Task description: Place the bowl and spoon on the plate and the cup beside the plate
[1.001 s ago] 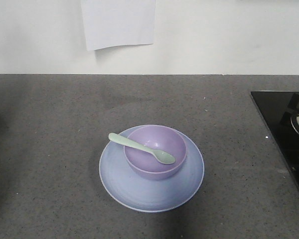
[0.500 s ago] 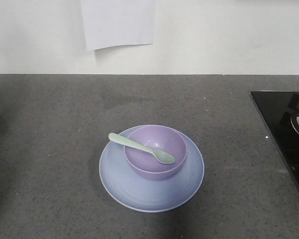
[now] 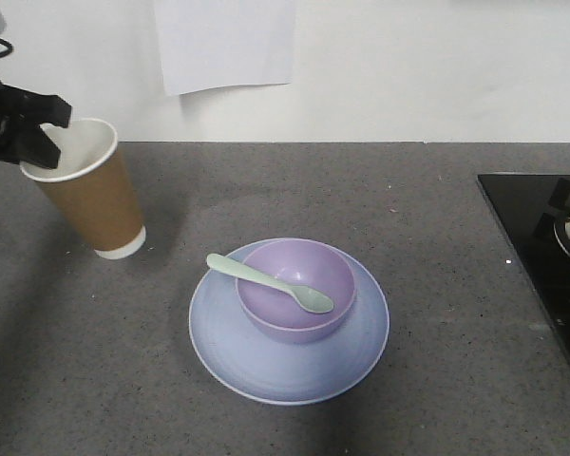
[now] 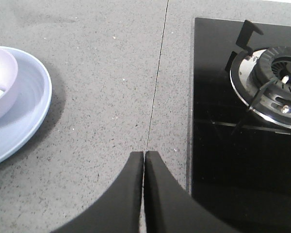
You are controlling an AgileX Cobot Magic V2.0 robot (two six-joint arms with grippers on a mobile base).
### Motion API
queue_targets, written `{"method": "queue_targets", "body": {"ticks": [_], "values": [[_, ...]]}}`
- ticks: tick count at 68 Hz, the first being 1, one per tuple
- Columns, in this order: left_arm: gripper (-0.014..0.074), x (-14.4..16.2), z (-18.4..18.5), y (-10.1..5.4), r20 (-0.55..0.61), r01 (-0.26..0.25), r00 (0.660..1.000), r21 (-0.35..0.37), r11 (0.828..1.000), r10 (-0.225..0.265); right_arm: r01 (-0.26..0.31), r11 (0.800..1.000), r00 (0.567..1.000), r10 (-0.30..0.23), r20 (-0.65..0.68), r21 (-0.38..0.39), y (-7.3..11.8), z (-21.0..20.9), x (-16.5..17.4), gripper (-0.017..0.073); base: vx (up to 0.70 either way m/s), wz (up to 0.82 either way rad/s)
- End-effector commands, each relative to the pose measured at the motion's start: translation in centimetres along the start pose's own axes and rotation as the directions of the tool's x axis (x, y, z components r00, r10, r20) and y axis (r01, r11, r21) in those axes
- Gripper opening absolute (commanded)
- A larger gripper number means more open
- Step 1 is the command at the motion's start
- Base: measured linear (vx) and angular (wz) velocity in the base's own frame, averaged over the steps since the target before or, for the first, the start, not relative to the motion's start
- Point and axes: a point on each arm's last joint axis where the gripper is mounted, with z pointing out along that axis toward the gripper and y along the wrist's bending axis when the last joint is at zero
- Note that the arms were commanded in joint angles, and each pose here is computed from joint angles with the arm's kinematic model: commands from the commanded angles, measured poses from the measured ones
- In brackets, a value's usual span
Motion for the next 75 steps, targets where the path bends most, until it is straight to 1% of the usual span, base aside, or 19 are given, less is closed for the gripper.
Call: {"method": "queue_targets", "body": {"ticks": [1, 8, 13, 24, 34, 59, 69, 75], "values": [[-0.0008, 0.1, -1.0, -2.2, 0.068, -0.069, 0.995, 0.007, 0.998, 0.068, 0.002, 1.0, 0.998, -0.003, 0.068, 0.009, -0.1, -0.5, -1.0, -0.0005, 0.0, 0.0], [-0.0008, 0.8, 0.3, -2.6, 0.038, -0.1, 0.994, -0.016, 0.995, 0.101, 0.002, 1.0, 0.999, -0.003, 0.045, 0.008, -0.1, -0.5, -0.8, -0.0005, 0.0, 0.0], [-0.0008, 1.3, 1.4, -2.7, 0.023, -0.099, 0.995, -0.019, 0.995, 0.099, 0.003, 1.0, 0.999, -0.003, 0.035, 0.008, -0.1, -0.5, -0.7, -0.0005, 0.0, 0.0], [-0.0008, 2.6, 3.8, -2.3, -0.048, -0.06, 0.997, 0.009, 0.998, 0.061, 0.003, 1.0, 0.999, -0.003, 0.035, 0.008, -0.1, -0.5, -0.7, -0.0005, 0.0, 0.0], [-0.0008, 3.4, 5.1, -1.9, -0.081, -0.047, 0.996, 0.008, 0.999, 0.047, 0.003, 1.0, 0.999, -0.003, 0.035, 0.008, -0.1, -0.5, -0.7, -0.0005, 0.0, 0.0], [-0.0001, 3.7, 5.3, -1.8, -0.094, -0.045, 0.995, 0.008, 0.999, 0.045, 0.003, 1.0, 0.999, -0.003, 0.035, 0.008, -0.1, -0.5, -0.7, -0.0005, 0.0, 0.0], [0.0027, 3.7, 5.3, -1.8, -0.095, -0.046, 0.994, 0.008, 0.999, 0.046, 0.003, 1.0, 0.999, -0.003, 0.035, 0.008, -0.1, -0.5, -0.7, -0.0005, 0.0, 0.0], [0.0066, 3.7, 5.3, -1.8, -0.094, -0.047, 0.994, 0.008, 0.999, 0.047, 0.003, 1.0, 0.999, -0.003, 0.035, 0.008, -0.1, -0.5, -0.7, -0.0005, 0.0, 0.0]]}}
